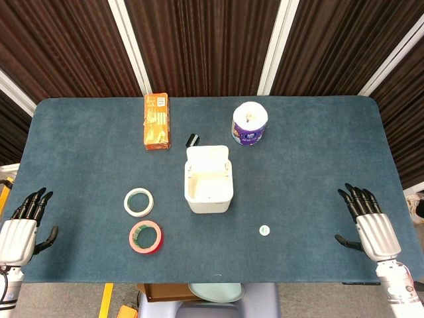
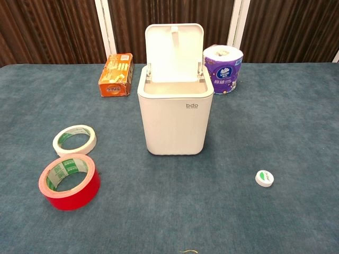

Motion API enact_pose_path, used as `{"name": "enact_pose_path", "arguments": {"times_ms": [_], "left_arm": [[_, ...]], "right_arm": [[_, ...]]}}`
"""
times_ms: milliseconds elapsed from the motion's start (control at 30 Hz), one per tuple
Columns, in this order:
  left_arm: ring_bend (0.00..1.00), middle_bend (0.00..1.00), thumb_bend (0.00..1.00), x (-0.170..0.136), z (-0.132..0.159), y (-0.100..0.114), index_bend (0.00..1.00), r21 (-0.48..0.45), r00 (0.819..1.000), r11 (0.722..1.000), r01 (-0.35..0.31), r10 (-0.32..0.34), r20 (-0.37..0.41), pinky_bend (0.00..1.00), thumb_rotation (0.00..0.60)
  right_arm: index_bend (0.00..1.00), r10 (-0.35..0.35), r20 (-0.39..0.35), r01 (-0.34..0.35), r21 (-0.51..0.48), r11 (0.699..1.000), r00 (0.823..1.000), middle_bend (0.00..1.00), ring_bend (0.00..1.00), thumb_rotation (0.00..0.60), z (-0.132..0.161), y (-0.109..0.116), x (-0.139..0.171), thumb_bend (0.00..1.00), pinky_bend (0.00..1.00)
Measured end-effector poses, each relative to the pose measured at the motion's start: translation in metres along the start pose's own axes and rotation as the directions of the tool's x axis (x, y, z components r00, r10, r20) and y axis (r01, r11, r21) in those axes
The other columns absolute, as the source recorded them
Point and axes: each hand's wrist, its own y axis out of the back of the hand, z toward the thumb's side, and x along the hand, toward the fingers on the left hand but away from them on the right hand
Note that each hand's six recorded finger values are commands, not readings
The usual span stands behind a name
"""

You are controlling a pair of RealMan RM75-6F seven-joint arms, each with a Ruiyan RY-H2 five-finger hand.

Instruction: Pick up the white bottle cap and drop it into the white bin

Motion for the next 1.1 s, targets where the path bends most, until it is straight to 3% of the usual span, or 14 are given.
{"name": "enact_pose_path", "arguments": {"times_ms": [367,433,533,600,667,833,933,1033,1100], "left_arm": [[0.05,0.00,0.40,0.001,0.000,-0.002,0.03,0.004,1.000,1.000,0.009,-0.009,0.005,0.24,0.600],[0.05,0.00,0.40,0.002,0.001,-0.002,0.03,0.002,1.000,1.000,0.013,-0.013,0.008,0.24,0.600],[0.05,0.00,0.40,0.002,0.000,-0.004,0.03,0.004,1.000,1.000,0.024,-0.024,0.007,0.24,0.600],[0.06,0.00,0.40,0.002,-0.001,-0.003,0.03,0.004,1.000,1.000,0.024,-0.024,0.005,0.24,0.600],[0.06,0.00,0.40,0.001,-0.001,-0.002,0.03,0.000,1.000,1.000,0.020,-0.020,0.003,0.24,0.600],[0.07,0.00,0.40,0.000,-0.005,0.002,0.03,-0.019,1.000,1.000,0.011,-0.011,-0.010,0.24,0.600],[0.07,0.00,0.40,0.000,-0.007,0.004,0.03,-0.028,1.000,1.000,0.008,-0.009,-0.011,0.24,0.600],[0.07,0.00,0.40,-0.001,-0.007,0.004,0.04,-0.031,1.000,0.999,0.014,-0.015,-0.011,0.24,0.600],[0.07,0.00,0.40,-0.001,-0.007,0.003,0.04,-0.033,1.000,0.999,0.021,-0.021,-0.010,0.25,0.600]], "right_arm": [[0.08,-0.005,-0.054,0.003,-0.043,0.999,0.999,0.07,0.01,0.600,0.005,-0.001,-0.001,0.11,0.17],[0.12,-0.010,-0.076,0.005,-0.058,0.998,0.997,0.13,0.09,0.600,0.007,-0.001,-0.002,0.11,0.24],[0.23,-0.024,-0.121,0.014,-0.083,0.996,0.992,0.35,0.40,0.600,0.011,0.000,-0.002,0.11,0.49],[0.32,-0.037,-0.151,0.023,-0.093,0.995,0.988,0.52,0.64,0.600,0.013,0.000,-0.003,0.11,0.71],[0.39,-0.050,-0.188,0.032,-0.098,0.995,0.981,0.65,0.77,0.600,0.016,-0.001,-0.004,0.11,0.83],[0.50,-0.050,-0.261,0.027,-0.091,0.996,0.964,0.82,0.93,0.600,0.029,-0.008,-0.014,0.11,0.95],[0.54,-0.016,-0.284,0.000,-0.057,0.998,0.959,0.87,0.97,0.600,0.037,-0.013,-0.020,0.13,0.98],[0.56,0.032,-0.305,-0.036,-0.008,0.999,0.952,0.90,1.00,0.600,0.049,-0.018,-0.027,0.24,1.00],[0.56,0.064,-0.315,-0.060,0.024,0.998,0.947,0.90,1.00,0.600,0.055,-0.022,-0.031,0.26,1.00]]}}
